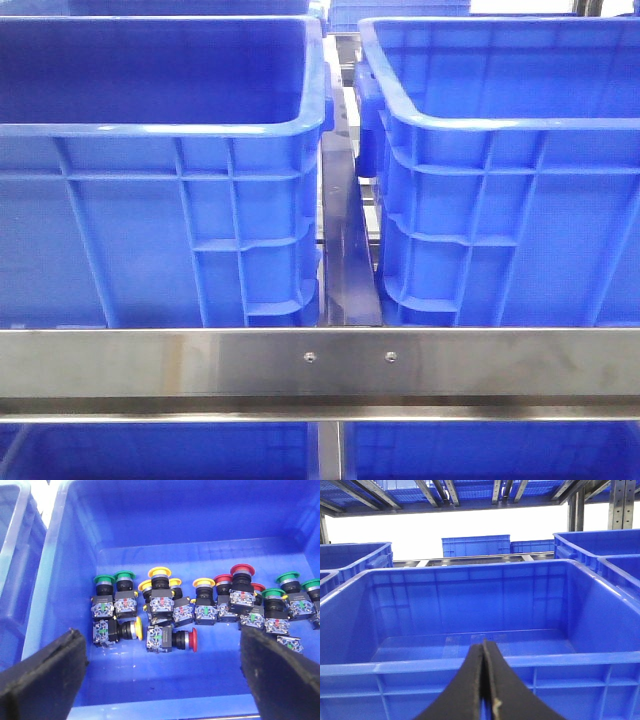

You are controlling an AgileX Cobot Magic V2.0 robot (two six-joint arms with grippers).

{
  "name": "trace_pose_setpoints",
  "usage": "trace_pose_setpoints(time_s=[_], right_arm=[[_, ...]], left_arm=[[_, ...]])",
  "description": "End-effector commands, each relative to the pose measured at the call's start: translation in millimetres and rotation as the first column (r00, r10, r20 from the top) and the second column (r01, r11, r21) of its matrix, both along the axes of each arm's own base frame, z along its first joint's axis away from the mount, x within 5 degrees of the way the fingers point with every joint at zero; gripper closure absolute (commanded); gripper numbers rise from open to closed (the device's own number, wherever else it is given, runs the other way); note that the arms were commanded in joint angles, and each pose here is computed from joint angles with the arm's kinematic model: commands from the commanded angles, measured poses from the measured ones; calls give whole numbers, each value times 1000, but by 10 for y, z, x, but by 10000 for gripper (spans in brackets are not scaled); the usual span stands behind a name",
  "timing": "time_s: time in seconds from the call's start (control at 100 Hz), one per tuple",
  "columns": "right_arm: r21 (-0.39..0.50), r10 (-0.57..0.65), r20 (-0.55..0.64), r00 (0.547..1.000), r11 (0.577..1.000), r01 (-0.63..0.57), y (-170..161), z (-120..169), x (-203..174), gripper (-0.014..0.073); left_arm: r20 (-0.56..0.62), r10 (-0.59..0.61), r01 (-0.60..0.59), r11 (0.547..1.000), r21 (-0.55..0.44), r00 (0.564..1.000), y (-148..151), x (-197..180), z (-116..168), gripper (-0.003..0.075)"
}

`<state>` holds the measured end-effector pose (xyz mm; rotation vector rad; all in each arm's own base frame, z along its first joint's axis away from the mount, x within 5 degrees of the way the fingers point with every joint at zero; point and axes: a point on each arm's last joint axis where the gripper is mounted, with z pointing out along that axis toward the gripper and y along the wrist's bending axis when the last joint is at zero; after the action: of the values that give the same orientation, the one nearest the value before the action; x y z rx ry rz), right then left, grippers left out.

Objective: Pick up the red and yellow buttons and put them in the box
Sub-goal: 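Open the left gripper and descend onto a red-capped button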

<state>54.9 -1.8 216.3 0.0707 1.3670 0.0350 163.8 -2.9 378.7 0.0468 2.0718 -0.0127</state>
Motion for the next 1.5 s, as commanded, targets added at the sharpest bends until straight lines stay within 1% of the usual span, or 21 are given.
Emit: trace_pose_setpoints(time_s=[0.0,0.14,0.33,0.58,0.79,0.98,1.1,1.49], right_arm=[[-3,-8,125,992,1000,8,-3,150,-58,663],[-3,-8,125,992,1000,8,-3,150,-58,663],[-3,-8,125,992,1000,8,-3,150,-58,663],[-3,-8,125,992,1000,8,-3,150,-58,663],[-3,-8,125,992,1000,8,-3,150,-58,663],[-3,-8,125,992,1000,8,-3,150,-58,663],[-3,-8,125,992,1000,8,-3,150,-58,663],[-3,-8,125,992,1000,8,-3,150,-58,663]], left_arm=[[75,-31,31,1000,4,997,-40,97,158,121],[10,-107,107,994,3,994,-191,345,111,121],[-80,-223,225,974,10,972,-517,788,3,121],[-206,-239,245,969,8,949,-724,1486,-192,121],[-287,-246,262,965,19,926,-826,1923,-404,121],[-337,-249,269,963,12,908,-893,2130,-576,121],[-341,-266,289,957,17,902,-968,2177,-647,121],[-381,-270,290,957,-4,884,-1009,2296,-885,121]])
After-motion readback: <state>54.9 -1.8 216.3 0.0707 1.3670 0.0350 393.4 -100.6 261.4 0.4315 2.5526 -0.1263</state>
